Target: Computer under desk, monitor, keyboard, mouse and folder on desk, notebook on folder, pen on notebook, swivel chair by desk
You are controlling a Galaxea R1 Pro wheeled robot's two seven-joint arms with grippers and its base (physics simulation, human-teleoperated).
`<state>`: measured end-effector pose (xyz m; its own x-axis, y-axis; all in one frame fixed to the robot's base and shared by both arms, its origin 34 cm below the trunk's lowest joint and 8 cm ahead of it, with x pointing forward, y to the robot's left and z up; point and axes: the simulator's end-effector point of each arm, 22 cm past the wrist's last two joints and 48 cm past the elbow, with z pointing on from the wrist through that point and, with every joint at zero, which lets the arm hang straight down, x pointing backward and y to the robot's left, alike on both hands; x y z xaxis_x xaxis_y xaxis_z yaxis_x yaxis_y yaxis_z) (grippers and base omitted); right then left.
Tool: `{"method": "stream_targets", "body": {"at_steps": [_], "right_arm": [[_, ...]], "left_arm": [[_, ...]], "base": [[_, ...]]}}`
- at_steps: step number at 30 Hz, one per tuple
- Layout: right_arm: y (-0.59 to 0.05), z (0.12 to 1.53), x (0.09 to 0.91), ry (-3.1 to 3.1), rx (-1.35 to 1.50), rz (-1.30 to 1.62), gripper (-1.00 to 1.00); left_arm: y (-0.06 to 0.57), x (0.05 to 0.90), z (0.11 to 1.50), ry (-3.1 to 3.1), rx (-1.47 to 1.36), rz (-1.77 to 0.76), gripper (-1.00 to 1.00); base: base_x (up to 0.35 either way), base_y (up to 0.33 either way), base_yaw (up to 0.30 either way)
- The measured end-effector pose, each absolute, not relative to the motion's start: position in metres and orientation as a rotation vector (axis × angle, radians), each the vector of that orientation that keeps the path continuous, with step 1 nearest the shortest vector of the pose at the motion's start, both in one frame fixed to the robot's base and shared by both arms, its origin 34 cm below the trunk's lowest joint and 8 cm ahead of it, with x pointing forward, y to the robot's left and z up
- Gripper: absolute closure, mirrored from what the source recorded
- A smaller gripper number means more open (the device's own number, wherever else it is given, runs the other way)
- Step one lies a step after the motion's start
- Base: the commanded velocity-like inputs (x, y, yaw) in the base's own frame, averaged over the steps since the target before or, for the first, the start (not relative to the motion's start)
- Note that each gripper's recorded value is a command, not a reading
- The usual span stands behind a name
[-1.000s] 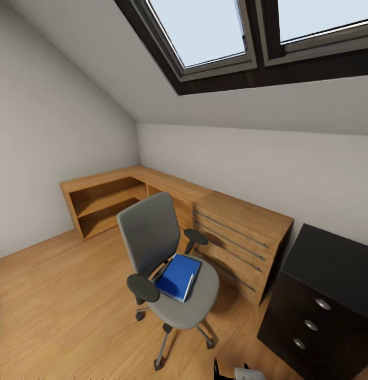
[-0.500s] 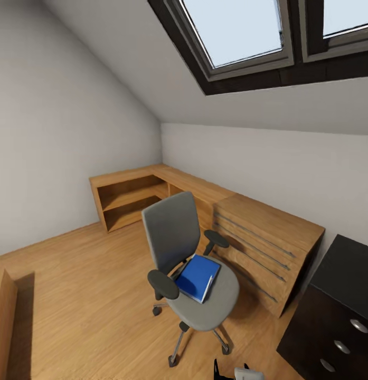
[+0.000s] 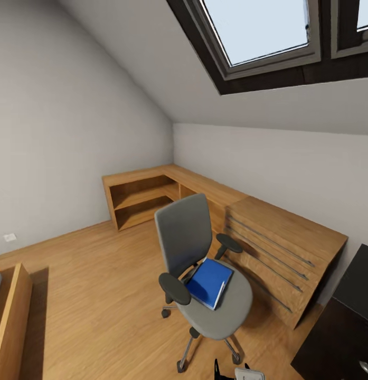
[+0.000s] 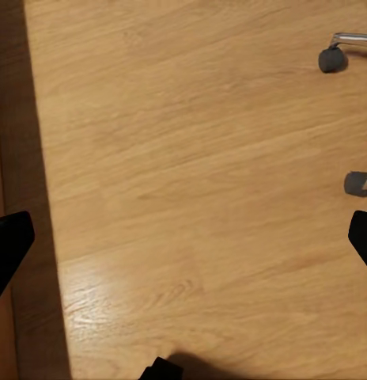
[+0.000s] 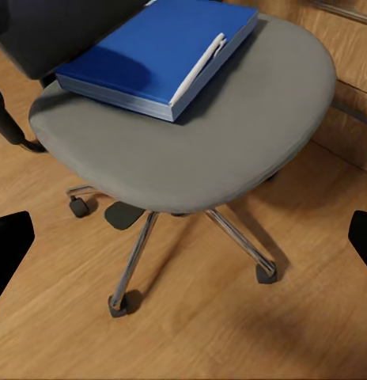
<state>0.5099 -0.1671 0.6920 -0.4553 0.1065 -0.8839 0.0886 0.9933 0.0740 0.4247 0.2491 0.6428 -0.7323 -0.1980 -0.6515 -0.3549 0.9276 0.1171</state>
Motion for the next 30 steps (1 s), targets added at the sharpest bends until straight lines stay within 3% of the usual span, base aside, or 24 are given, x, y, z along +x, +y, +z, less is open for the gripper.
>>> {"method": "stream_targets", "body": {"at_steps": [14, 21, 30], "right_arm": [[-0.166, 0.692, 0.510, 2.046, 0.137, 0.023, -1.00], [-0.166, 0.693, 0.511, 2.044, 0.139, 0.023, -1.00], [-0.166, 0.704, 0.522, 2.014, 0.158, 0.031, -1.00]], "left_arm": [[0.251, 0.425, 0.643, 2.409, -0.392, 0.311, -1.00], [0.252, 0.425, 0.643, 2.407, -0.391, 0.313, -1.00], [0.254, 0.426, 0.644, 2.405, -0.396, 0.315, -1.00]], "base": [[0.010, 0.003, 0.000], [0.246, 0.088, 0.000], [0.027, 0.007, 0.000]]}}
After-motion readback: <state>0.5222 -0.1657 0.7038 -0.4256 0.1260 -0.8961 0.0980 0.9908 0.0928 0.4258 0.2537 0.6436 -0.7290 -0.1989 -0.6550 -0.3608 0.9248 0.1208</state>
